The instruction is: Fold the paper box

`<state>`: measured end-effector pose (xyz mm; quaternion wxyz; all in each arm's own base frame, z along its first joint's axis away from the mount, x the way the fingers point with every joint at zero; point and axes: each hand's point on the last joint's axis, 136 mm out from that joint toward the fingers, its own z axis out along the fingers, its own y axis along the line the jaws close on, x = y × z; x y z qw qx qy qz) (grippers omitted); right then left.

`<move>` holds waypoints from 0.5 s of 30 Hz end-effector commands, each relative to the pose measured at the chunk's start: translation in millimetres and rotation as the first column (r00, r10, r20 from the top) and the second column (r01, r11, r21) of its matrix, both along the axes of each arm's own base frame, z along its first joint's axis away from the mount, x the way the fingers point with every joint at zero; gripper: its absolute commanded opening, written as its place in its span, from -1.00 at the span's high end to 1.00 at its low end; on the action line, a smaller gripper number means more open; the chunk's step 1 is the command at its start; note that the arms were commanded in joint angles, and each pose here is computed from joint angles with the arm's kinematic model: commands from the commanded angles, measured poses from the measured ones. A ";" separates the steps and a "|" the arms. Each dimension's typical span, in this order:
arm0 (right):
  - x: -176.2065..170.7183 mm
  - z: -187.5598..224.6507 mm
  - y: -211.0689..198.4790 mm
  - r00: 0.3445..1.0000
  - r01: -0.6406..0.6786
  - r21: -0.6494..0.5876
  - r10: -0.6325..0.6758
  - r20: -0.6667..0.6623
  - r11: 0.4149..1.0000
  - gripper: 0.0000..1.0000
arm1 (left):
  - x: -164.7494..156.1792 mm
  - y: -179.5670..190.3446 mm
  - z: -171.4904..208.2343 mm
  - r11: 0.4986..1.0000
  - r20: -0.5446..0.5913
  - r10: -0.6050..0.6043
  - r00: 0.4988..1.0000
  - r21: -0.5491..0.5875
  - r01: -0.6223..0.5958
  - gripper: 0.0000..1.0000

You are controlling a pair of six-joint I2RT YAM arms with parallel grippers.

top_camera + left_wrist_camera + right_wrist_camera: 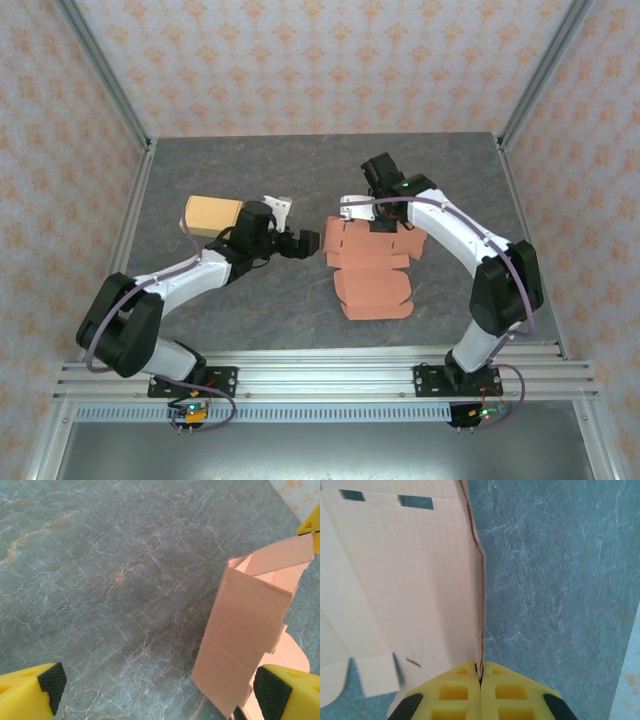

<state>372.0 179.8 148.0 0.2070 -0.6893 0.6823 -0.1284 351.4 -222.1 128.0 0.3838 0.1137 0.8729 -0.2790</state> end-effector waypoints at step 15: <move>17.2 -1.3 16.3 0.980 0.017 0.095 -0.036 0.198 0.995 1.00 | 13.3 -58.7 0.7 0.976 0.081 -0.176 0.981 -0.112 0.185 -0.95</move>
